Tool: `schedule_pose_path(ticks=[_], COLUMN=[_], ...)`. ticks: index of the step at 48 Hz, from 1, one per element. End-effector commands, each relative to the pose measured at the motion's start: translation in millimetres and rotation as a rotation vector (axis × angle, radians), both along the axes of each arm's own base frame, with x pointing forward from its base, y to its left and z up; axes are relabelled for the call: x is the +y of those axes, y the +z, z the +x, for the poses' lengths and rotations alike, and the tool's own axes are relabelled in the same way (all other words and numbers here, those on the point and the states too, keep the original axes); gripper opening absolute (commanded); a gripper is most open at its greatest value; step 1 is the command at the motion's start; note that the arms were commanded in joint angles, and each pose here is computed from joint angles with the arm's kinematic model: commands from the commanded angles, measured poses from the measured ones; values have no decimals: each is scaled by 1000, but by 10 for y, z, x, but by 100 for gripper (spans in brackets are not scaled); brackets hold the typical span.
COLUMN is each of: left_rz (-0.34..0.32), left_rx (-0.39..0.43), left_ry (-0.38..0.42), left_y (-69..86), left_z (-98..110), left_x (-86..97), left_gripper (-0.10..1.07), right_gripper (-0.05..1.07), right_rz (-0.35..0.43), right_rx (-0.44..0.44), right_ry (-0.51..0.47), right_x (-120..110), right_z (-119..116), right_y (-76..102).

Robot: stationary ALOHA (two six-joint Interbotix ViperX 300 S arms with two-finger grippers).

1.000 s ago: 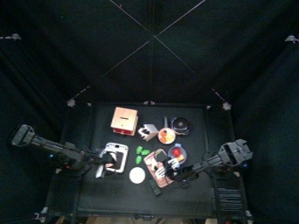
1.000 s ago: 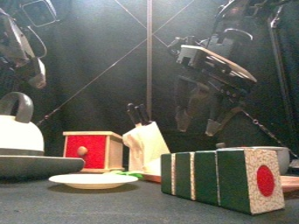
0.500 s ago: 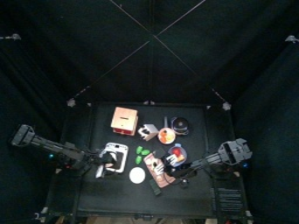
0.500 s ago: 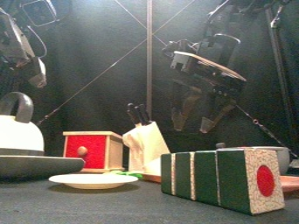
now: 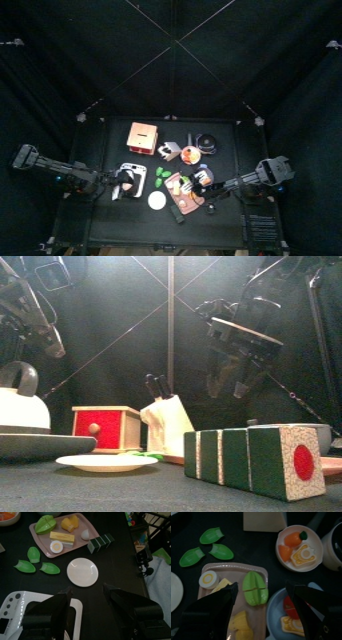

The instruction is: Grab starfruit

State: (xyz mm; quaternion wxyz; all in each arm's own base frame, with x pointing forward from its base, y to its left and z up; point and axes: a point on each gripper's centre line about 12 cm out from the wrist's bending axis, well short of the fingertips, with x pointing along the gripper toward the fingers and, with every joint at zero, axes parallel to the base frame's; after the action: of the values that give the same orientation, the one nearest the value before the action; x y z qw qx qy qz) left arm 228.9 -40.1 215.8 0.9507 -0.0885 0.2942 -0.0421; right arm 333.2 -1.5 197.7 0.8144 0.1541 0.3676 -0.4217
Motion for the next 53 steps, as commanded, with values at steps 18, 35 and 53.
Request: schedule_pose_path(ticks=[18,35,53], left_rz=[92,106,213], left_rx=[-207,-236,-169], left_ry=[-95,-31,-61], left_y=[207,93,-248], left_z=[672,1472,2181], left_x=[-103,148,317], left_gripper=[88,89,99], right_gripper=[104,104,104], right_rz=[-23,-16,16], right_rx=[91,195,259], right_ry=[-108,-228,-247], right_x=[-233,-282,-275], right_z=[-526,-851,-1050], right_y=[-92,-174,-361])
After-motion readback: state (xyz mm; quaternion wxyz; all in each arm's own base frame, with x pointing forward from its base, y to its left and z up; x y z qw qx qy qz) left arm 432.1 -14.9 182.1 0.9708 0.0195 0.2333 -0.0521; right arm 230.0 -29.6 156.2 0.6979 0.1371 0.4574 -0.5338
